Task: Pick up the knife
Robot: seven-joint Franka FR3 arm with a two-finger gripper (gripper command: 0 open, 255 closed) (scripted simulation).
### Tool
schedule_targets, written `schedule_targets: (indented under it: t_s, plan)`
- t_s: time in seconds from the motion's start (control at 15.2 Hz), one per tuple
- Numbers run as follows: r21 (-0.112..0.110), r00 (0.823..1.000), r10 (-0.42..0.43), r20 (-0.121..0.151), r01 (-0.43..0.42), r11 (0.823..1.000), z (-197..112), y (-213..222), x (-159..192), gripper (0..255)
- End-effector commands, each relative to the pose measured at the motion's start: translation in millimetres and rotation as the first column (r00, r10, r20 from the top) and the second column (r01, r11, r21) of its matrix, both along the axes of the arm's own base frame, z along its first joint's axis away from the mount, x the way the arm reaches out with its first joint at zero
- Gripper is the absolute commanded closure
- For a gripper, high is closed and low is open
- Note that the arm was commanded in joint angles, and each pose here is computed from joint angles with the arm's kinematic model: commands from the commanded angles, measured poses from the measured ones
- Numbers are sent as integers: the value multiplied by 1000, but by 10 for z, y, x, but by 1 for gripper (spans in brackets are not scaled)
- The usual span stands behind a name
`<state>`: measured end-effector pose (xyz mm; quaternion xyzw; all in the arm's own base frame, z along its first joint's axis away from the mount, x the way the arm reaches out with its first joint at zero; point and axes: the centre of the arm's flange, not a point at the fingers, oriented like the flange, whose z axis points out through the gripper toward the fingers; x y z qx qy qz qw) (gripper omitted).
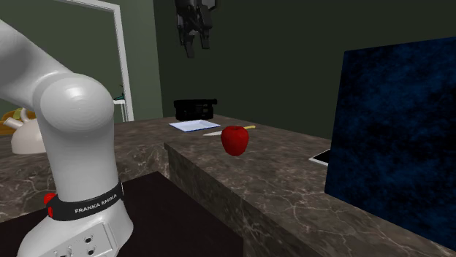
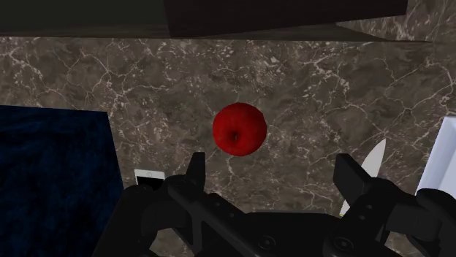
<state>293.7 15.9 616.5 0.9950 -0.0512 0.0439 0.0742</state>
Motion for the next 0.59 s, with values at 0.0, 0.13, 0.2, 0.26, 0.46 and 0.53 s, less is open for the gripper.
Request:
schedule_targets:
  t_s: [0.0, 0.13, 0.2, 0.26, 0.46, 0.53]
  plan:
    - [0, 1000, 0, 0, 0, 1000, 0, 0, 0, 0]
    - [5, 1000, 5, -14, -5, 1000, -125, 65, 240, 0]
    - [8, 1000, 8, -21, -8, 1000, -188, 98, 359, 0]
    - [10, 1000, 11, -28, -10, 1000, -252, 132, 478, 0]
    - [18, 999, 19, -49, -18, 1000, -450, 235, 830, 0]
    - [21, 998, 22, -57, -21, 1000, -517, 271, 946, 0]
